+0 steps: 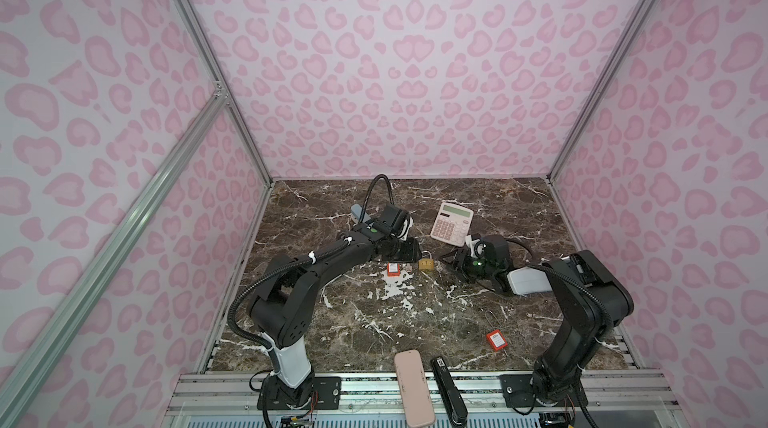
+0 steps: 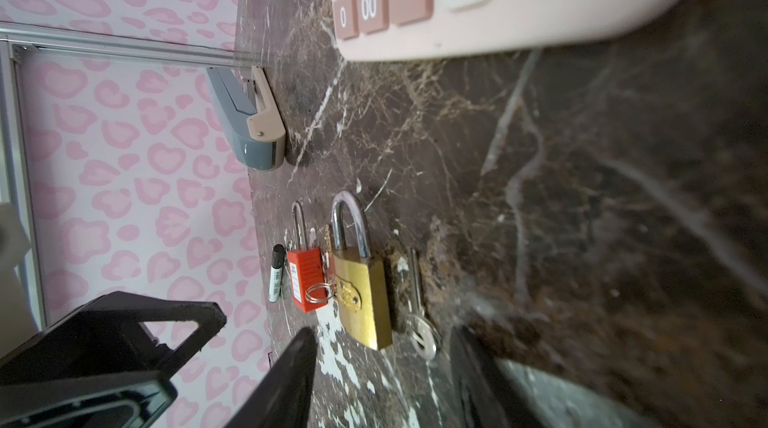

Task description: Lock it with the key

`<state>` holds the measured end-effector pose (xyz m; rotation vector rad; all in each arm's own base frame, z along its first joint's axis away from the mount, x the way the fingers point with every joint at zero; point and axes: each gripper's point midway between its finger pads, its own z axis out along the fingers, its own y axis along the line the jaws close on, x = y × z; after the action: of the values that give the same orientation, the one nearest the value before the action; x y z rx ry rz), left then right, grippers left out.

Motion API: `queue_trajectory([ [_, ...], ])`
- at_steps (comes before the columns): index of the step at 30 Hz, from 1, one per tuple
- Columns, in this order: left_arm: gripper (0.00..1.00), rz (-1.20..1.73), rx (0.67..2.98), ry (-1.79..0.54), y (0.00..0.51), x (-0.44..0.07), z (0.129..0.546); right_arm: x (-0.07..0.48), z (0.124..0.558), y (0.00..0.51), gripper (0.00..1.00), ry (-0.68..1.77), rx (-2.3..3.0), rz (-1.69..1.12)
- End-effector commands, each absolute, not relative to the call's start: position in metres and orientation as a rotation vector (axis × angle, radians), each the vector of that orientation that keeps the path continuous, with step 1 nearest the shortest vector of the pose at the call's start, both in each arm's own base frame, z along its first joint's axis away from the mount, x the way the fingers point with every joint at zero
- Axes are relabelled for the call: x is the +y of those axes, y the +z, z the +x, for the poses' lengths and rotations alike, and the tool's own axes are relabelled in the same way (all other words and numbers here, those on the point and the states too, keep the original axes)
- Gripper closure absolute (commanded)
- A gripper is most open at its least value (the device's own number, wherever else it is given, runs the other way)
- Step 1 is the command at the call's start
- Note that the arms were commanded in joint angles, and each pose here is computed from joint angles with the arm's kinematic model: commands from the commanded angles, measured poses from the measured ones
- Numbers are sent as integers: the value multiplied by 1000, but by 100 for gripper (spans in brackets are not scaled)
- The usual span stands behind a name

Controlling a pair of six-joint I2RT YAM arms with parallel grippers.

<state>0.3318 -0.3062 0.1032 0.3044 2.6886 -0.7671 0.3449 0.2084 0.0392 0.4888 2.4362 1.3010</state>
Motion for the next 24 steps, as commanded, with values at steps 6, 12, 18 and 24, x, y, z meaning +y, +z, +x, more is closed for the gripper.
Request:
queue_trajectory([
  [6,51,314,2649,-806,110,-312,335,160,306,50,42,721,2676,270],
  [12,51,326,2649,-844,103,-317,335,121,254,58,38,412,2815,239],
  [18,51,360,2645,-869,103,-321,332,114,210,56,30,169,2968,146],
  [24,51,370,2648,-888,97,-321,326,114,176,53,26,-3,3053,75],
])
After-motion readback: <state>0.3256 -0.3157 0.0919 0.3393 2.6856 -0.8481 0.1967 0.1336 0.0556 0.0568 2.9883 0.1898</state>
